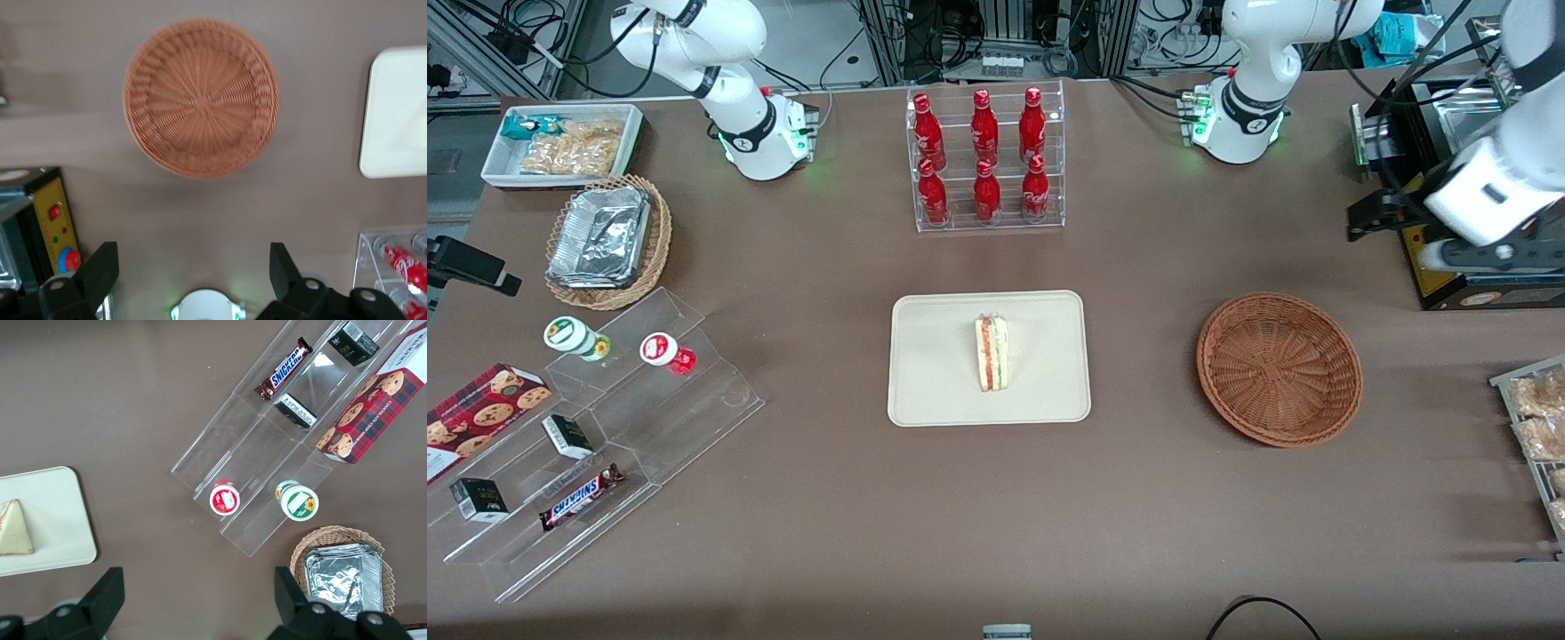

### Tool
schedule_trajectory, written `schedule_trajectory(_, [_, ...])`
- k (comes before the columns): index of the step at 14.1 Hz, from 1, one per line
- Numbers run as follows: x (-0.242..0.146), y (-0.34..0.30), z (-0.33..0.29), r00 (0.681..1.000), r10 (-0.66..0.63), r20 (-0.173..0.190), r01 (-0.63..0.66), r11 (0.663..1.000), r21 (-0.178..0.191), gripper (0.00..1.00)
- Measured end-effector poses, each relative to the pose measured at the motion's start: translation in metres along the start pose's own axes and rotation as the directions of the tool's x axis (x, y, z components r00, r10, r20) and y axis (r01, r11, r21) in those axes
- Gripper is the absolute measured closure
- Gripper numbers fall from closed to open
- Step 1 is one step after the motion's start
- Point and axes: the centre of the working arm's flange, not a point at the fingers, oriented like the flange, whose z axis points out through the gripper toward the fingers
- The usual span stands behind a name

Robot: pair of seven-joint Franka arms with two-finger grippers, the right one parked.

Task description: Place sandwich from basket to tray

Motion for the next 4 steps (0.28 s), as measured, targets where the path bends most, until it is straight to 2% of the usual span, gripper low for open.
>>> schedule_trajectory(2, [0.0052, -0.0075, -0.0145, 0.999, -0.012, -0.047, 0.012, 1.000, 0.002, 0.00])
schedule_trajectory(4, [0.0087, -0.0087, -0.0167, 0.998, -0.005, -0.060, 0.005, 1.000, 0.009, 0.00])
